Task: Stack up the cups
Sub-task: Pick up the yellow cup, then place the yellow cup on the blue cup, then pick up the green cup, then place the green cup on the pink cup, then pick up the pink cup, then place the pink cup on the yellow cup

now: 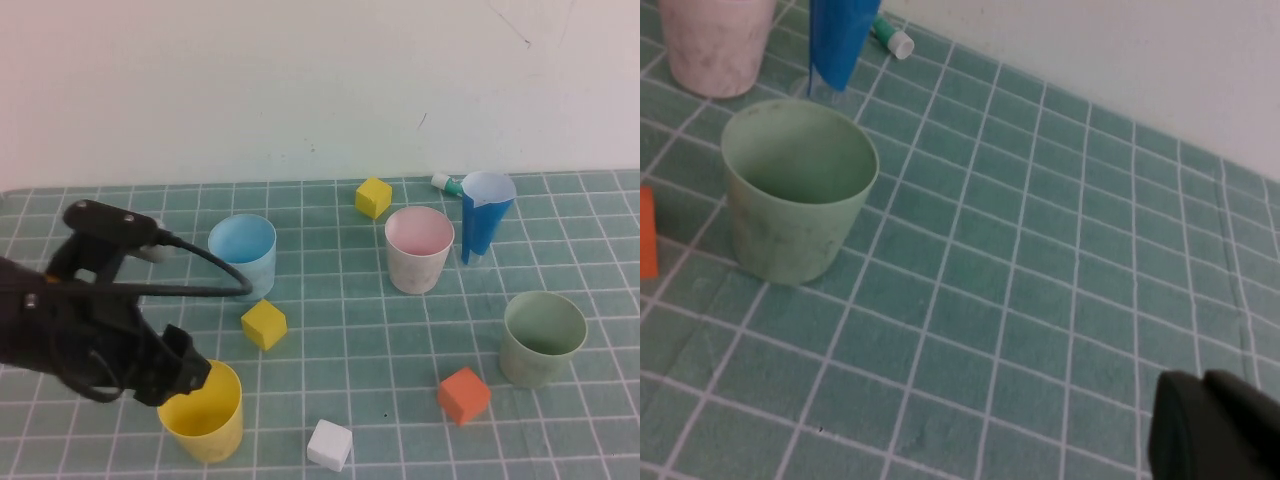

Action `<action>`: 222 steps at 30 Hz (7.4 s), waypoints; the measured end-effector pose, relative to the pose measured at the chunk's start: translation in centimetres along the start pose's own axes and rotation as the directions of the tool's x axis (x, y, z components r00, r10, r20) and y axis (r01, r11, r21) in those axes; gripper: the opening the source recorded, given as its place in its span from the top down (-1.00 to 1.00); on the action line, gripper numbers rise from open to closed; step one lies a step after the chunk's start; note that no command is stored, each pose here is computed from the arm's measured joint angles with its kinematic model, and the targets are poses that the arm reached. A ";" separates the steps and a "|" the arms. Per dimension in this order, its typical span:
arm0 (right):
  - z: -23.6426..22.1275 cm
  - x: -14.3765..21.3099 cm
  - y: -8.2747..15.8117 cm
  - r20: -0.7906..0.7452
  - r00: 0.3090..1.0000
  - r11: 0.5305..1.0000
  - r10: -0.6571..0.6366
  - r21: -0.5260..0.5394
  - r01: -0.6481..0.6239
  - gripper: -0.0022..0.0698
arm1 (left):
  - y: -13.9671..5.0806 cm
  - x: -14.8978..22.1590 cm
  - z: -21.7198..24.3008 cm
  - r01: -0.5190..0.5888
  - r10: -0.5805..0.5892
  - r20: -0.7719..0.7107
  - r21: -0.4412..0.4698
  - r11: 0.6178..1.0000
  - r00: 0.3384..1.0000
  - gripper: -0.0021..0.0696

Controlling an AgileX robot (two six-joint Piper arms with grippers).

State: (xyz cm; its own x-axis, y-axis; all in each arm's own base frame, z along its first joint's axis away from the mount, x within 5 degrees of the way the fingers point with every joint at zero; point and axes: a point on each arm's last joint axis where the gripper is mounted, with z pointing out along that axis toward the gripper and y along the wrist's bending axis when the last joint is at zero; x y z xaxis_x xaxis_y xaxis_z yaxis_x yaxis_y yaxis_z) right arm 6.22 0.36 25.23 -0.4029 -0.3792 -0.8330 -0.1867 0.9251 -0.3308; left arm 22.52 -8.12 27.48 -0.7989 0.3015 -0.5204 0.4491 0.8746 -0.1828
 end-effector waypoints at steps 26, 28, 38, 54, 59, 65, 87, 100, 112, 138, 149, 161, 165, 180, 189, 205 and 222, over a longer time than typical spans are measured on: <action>0.1 0.0 0.0 0.007 1.000 1.000 -0.012 0.003 0.012 0.95 | 3.4 -3.1 8.5 -0.108 0.090 -0.167 -0.102 0.989 0.982 0.87; 0.1 0.0 0.0 0.008 1.000 1.000 -0.012 0.004 0.012 0.95 | 3.1 -5.5 7.1 -0.112 0.101 -0.116 -0.098 0.989 0.988 0.90; 0.1 0.0 0.0 0.010 1.000 1.000 -0.012 0.004 0.012 0.95 | 2.7 -15.7 1.8 -0.173 0.203 0.173 -0.177 0.969 0.964 0.91; 0.1 0.0 0.0 0.012 1.000 1.000 -0.012 0.006 0.012 0.95 | 5.4 -16.6 9.6 -0.202 0.210 0.022 -0.202 0.958 0.977 0.87; 0.1 -0.1 0.2 0.023 1.000 1.000 -0.005 -0.012 0.005 0.95 | 5.3 -16.9 9.1 -0.202 0.217 0.050 -0.212 0.956 0.975 0.35; 0.0 -2.1 -0.2 0.034 0.999 0.997 -0.022 -0.068 0.024 0.95 | 4.2 -17.6 4.6 -0.220 0.260 0.139 -0.252 0.942 0.956 0.61; 16.9 -8.5 -0.8 -0.144 0.985 0.791 -0.095 -0.612 -0.013 0.94 | -2.5 -4.9 -11.3 -0.232 0.288 0.377 -0.188 0.954 0.880 0.94; 25.8 -7.8 0.3 -0.245 0.953 0.704 -0.179 -0.708 -0.050 -0.19 | -1.8 4.0 -7.8 -0.216 0.309 0.415 -0.256 0.942 0.856 0.94; 29.2 -5.8 3.8 -0.256 0.917 0.689 -0.306 -0.724 0.028 0.63 | -1.3 5.5 -7.0 -0.220 0.344 0.427 -0.312 0.924 0.836 0.94; 33.7 -22.9 7.0 -0.095 0.931 0.707 -0.353 -0.679 0.198 0.82 | -1.2 5.2 -7.2 -0.213 0.351 0.449 -0.329 0.920 0.822 0.94; 36.2 -21.8 9.4 -0.119 0.867 0.669 -0.485 -0.689 0.279 0.80 | -1.2 5.1 -7.3 -0.208 0.354 0.463 -0.336 0.918 0.813 0.94; 35.9 -22.2 10.0 -0.116 0.846 0.646 -0.520 -0.702 0.300 0.19 | -1.2 4.9 -7.4 -0.201 0.356 0.480 -0.344 0.917 0.802 0.94; 34.6 -23.7 10.1 -0.102 0.838 0.613 -0.537 -0.730 0.304 0.16 | -1.2 4.9 -7.4 -0.198 0.357 0.486 -0.348 0.916 0.798 0.94; 33.6 -23.0 14.9 -0.115 0.767 0.495 -0.631 -0.822 0.284 -0.51 | -1.2 4.9 -7.5 -0.200 0.359 0.487 -0.350 0.915 0.796 0.94; 35.4 -21.1 15.2 -0.212 0.725 0.545 -0.656 -0.797 0.260 -0.45 | -1.2 4.9 -7.5 -0.200 0.359 0.487 -0.350 0.915 0.796 0.94; 35.3 -22.9 15.6 -0.132 0.777 0.520 -0.615 -0.809 0.274 0.83 | -1.2 4.8 -7.4 -0.192 0.349 0.488 -0.343 0.920 0.800 0.94; 27.3 -30.6 22.4 0.315 0.812 0.329 -0.491 -0.796 0.508 0.84 | -0.1 5.0 -7.6 -0.020 0.201 0.518 -0.335 0.942 0.831 0.95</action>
State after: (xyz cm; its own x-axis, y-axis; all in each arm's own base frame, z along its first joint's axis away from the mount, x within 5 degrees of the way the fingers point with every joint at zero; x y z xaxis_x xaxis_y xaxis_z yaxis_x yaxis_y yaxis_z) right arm 38.83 33.32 31.18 0.0470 -0.7549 -0.6541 -0.9794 0.0938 -0.1786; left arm 15.48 -3.85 31.24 -0.3664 0.2300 -0.9016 0.3051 0.9451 0.1171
